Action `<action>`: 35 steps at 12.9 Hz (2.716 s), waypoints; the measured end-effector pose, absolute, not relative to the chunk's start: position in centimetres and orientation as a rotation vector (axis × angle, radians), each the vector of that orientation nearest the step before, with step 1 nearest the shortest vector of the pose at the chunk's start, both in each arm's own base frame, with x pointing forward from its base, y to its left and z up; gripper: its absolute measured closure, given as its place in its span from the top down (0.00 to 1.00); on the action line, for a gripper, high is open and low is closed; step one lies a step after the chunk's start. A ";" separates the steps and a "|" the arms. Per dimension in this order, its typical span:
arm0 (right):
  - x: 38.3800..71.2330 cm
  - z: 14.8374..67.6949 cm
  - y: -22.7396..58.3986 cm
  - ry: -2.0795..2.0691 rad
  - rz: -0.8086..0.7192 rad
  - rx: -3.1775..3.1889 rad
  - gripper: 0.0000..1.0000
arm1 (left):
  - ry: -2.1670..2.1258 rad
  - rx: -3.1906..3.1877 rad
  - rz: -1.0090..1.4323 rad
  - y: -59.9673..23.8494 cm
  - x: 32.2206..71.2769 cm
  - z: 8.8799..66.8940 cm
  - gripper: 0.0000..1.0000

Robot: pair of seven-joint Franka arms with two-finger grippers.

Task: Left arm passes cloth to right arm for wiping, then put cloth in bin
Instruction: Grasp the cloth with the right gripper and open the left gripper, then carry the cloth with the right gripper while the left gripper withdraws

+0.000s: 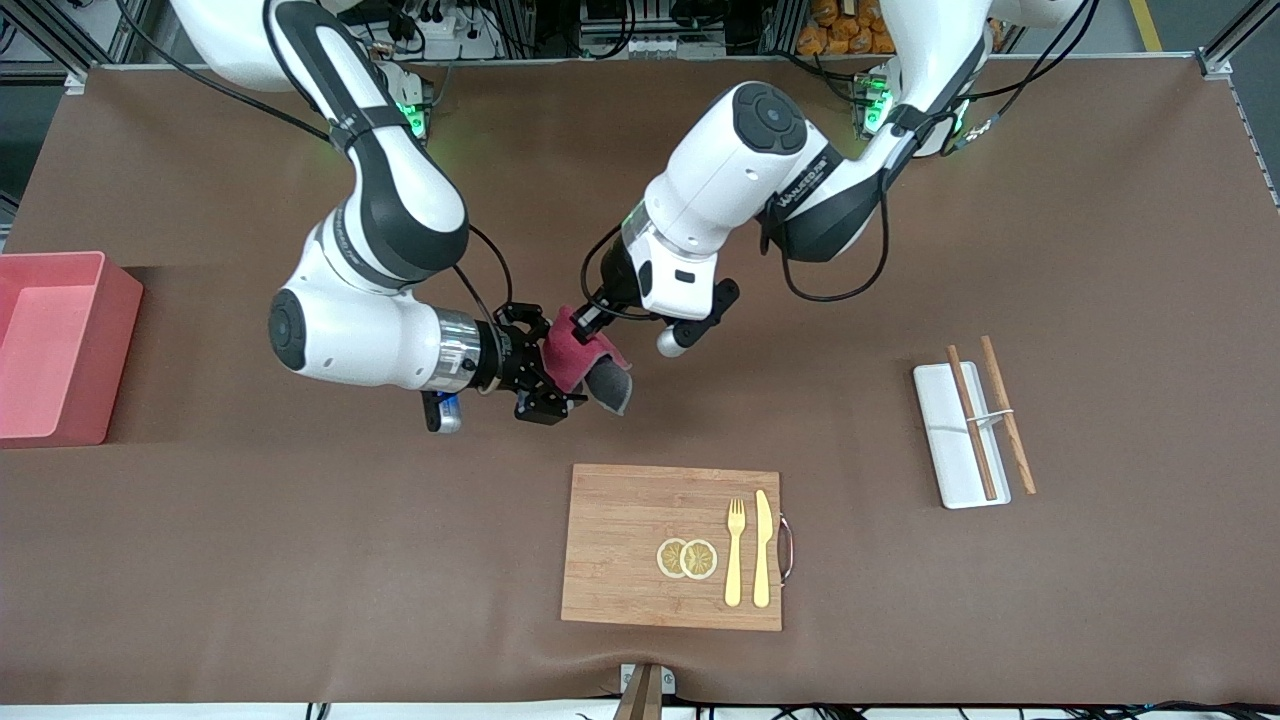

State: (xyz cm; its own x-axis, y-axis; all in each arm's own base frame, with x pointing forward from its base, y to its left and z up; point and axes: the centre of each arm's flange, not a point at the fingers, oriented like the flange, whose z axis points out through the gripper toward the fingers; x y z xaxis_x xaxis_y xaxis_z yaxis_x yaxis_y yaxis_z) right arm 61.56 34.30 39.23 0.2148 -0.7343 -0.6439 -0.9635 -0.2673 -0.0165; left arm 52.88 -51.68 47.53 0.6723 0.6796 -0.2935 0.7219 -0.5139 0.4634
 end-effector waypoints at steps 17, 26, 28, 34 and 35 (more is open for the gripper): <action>64.9 31.6 24.5 0.886 0.267 -2.782 0.10 | 1.130 2.300 0.049 -40.8 60.8 53.3 1.00; 66.3 21.0 7.9 0.223 -0.001 -3.083 0.10 | 0.654 2.835 0.138 -21.4 64.3 56.2 1.00; 66.8 21.2 1.1 0.077 -0.016 -3.119 0.10 | 0.567 2.903 0.150 -18.3 64.5 56.7 1.00; 66.6 25.2 -16.9 -0.493 -0.082 -3.240 0.10 | 0.522 2.983 0.101 -12.7 62.8 59.7 1.00; 66.3 25.9 -19.5 -0.561 -0.088 -3.241 0.10 | 0.510 2.991 0.107 -12.4 62.7 60.0 1.00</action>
